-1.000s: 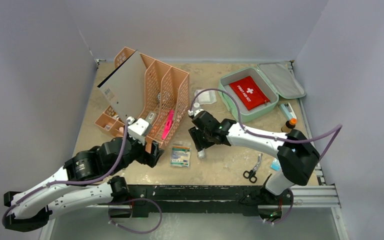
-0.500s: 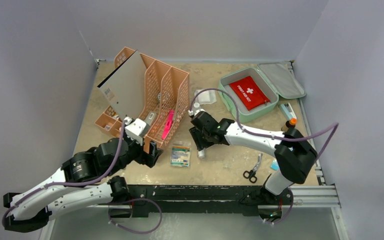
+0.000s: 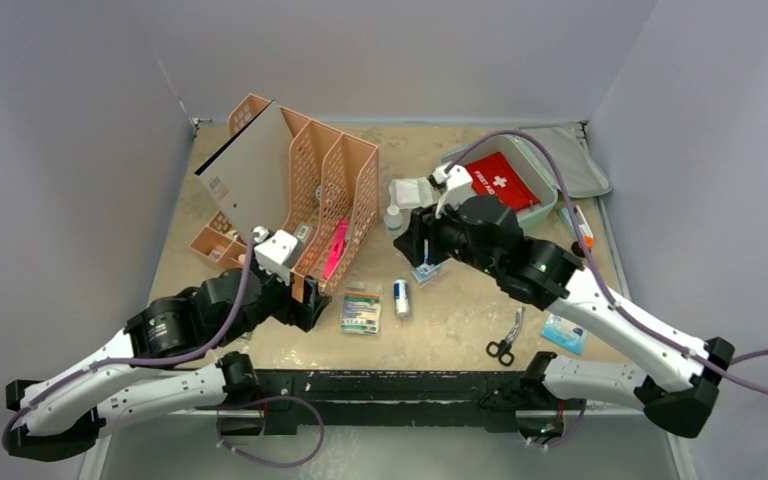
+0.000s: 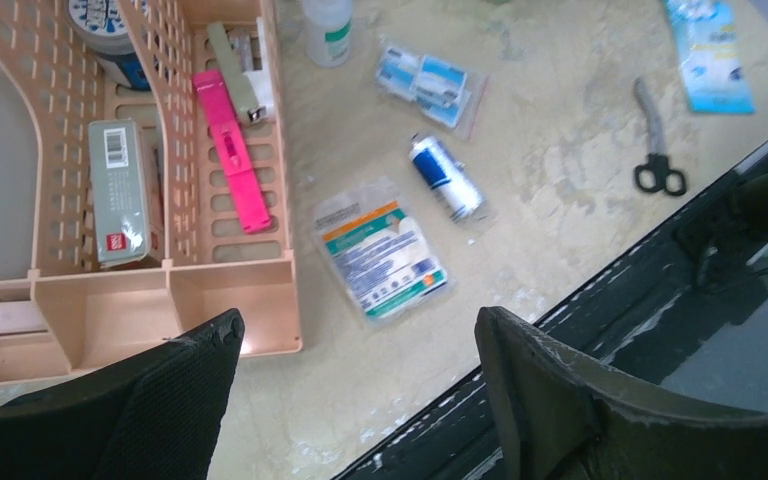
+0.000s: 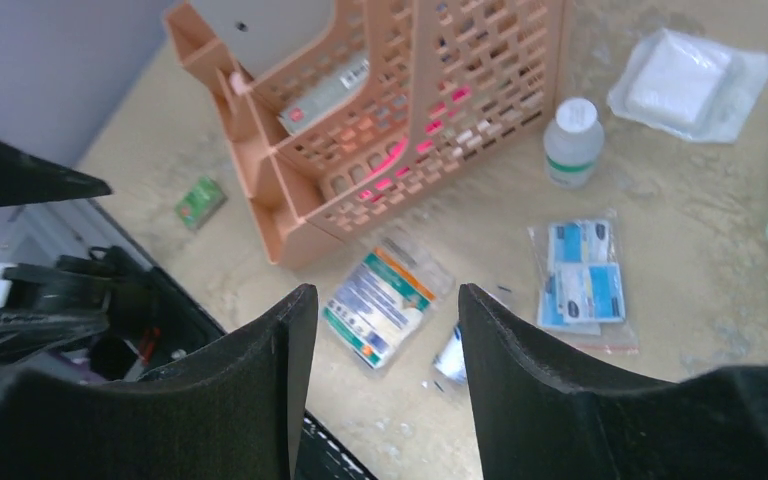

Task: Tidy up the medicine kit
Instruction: Pick up the medical item at the center of the board, then place the medical item at the medicine box.

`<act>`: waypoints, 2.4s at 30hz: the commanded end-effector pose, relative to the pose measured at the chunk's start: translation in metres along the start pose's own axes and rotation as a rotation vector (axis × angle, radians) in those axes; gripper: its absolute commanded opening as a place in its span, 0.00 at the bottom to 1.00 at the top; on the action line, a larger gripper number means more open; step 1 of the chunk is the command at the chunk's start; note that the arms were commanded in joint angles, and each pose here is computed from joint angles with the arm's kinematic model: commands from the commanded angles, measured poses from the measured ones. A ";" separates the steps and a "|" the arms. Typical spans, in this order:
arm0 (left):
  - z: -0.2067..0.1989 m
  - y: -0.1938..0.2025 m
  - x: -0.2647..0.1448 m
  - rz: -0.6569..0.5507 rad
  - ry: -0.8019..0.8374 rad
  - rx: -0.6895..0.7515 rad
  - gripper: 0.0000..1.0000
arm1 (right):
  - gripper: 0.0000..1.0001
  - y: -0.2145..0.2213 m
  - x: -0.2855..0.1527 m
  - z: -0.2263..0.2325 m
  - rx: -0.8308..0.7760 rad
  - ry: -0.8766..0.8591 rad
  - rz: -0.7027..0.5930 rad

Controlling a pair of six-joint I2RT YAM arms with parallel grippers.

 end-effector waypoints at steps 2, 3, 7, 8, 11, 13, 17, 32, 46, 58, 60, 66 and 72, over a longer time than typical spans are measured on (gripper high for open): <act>-0.011 -0.056 -0.020 -0.160 0.081 -0.133 0.84 | 0.94 0.003 -0.016 0.028 0.160 -0.217 -0.020; -0.013 -0.061 -0.022 -0.176 0.092 -0.151 0.84 | 0.93 0.006 -0.019 0.031 0.160 -0.254 -0.010; -0.018 -0.069 -0.025 -0.203 0.124 -0.209 0.84 | 0.80 0.010 -0.029 0.038 0.157 -0.332 0.013; -0.018 -0.070 -0.025 -0.203 0.128 -0.217 0.84 | 0.79 0.011 -0.031 0.038 0.152 -0.335 0.016; -0.018 -0.064 -0.021 -0.181 0.111 -0.221 0.84 | 0.79 0.011 -0.030 0.029 0.135 -0.278 0.002; -0.015 -0.057 -0.016 -0.156 0.082 -0.205 0.84 | 0.77 0.018 -0.021 0.012 0.144 -0.157 0.008; -0.006 -0.038 -0.006 -0.099 -0.002 -0.137 0.84 | 0.72 0.051 0.007 -0.020 0.166 0.065 0.111; 0.005 0.006 0.002 -0.007 -0.041 -0.013 0.84 | 0.69 0.144 0.102 -0.069 0.238 0.420 0.349; 0.009 0.007 -0.002 -0.025 -0.053 -0.024 0.84 | 0.53 0.168 0.129 -0.074 0.240 0.450 0.430; 0.011 0.008 -0.004 -0.031 -0.057 -0.028 0.84 | 0.19 0.116 0.099 -0.050 0.222 0.387 0.361; 0.011 0.007 -0.005 -0.032 -0.055 -0.028 0.84 | 0.19 0.097 0.090 -0.052 0.194 0.410 0.309; 0.010 0.007 -0.005 -0.034 -0.048 -0.035 0.84 | 0.17 0.026 0.071 -0.102 0.261 0.536 0.108; 0.009 0.008 -0.005 -0.028 -0.036 -0.029 0.84 | 0.15 -0.045 0.054 -0.172 0.352 0.706 -0.120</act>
Point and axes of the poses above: each gripper's point midway between its finger pads, its own x axis out along the fingers, its own z axis along the line the jaws close on, y = z × x, the point moved 5 cm from there along -x, back along the fingers, and after that the axes turned 9 degrees about x, right-handed, at the moved point
